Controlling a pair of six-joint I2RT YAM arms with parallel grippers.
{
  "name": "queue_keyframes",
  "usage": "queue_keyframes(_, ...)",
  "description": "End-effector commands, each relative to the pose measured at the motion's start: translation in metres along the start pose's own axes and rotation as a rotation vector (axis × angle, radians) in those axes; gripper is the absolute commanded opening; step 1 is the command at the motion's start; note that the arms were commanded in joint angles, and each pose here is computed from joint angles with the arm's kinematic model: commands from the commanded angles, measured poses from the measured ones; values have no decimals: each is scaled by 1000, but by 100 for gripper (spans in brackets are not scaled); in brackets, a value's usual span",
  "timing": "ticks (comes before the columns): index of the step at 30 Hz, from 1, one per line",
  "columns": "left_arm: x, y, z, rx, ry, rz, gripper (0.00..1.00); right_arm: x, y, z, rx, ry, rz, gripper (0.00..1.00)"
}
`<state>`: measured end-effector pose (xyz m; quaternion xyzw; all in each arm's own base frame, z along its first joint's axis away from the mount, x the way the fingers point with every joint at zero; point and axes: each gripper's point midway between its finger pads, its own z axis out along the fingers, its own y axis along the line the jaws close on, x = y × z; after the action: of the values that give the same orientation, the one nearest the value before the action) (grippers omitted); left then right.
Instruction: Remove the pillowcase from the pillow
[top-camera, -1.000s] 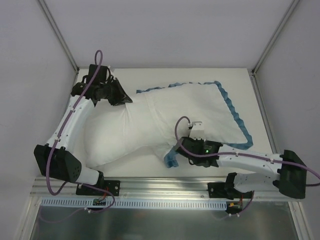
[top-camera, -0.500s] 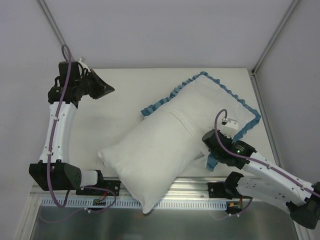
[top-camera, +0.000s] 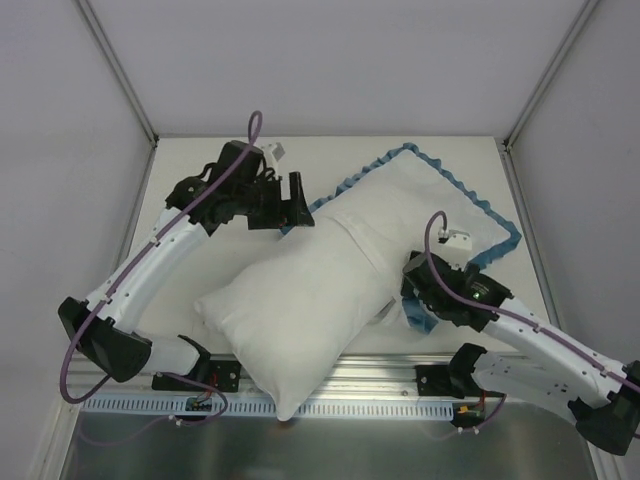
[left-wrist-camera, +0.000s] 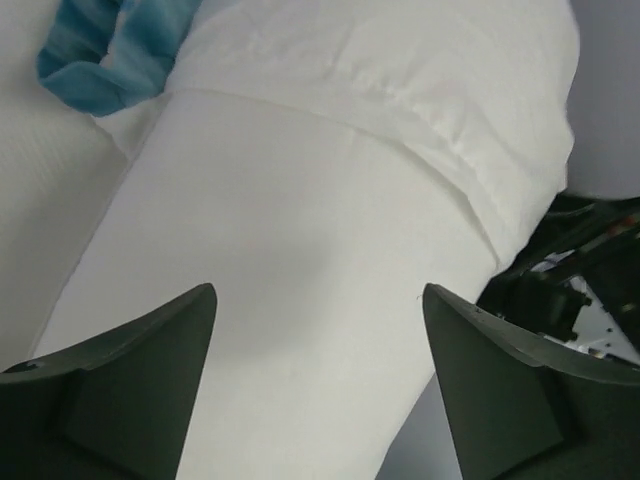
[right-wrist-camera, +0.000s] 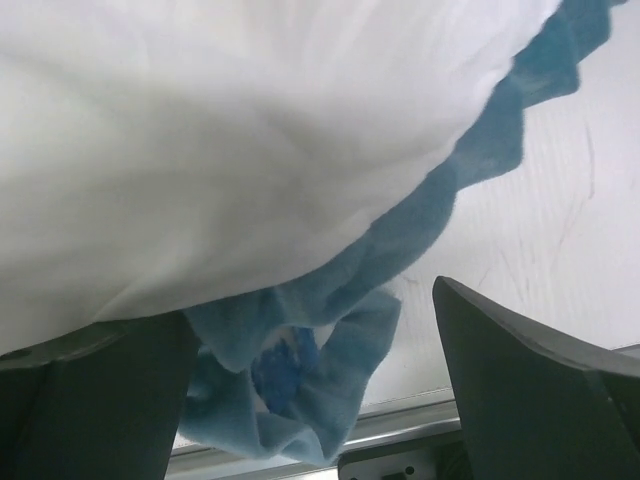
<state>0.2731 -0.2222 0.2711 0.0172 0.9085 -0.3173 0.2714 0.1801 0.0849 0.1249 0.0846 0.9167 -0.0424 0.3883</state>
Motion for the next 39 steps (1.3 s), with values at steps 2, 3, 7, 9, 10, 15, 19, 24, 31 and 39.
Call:
queue_keyframes(2, 29, -17, -8, -134, 15, 215, 91, -37, -21, -24, -12, -86, 42, 100)
queue_keyframes(3, 35, -11, -8, -198, 21, 244, 95, -38, -27, -27, -2, -86, 40, 100)
queue_keyframes(7, 83, -37, -7, -184, 94, 347, 99, -48, -43, -36, 17, -105, 73, 96)
queue_keyframes(9, 102, -43, -5, -174, 130, 369, 99, -52, -46, -40, 11, -114, 84, 96)
queue_keyframes(10, 115, -40, -1, -184, 161, 373, 99, -54, -47, -41, 11, -115, 88, 96)
queue_keyframes(15, 169, -3, 35, -346, 304, 382, 96, -55, -47, -40, 21, -113, 88, 96)
queue_keyframes(19, 160, 27, 52, -496, 275, 450, 30, -54, -46, -38, 27, -102, 83, 96)
queue_keyframes(24, 88, 41, 35, -571, 115, 528, 0, -53, -51, -41, 16, -115, 87, 96)
queue_keyframes(31, -18, 57, 5, -700, -75, 543, 37, -44, -54, -37, 19, -92, 92, 96)
queue_keyframes(39, -17, 24, 10, -526, -76, 422, 99, -42, -57, -37, 17, -99, 98, 96)
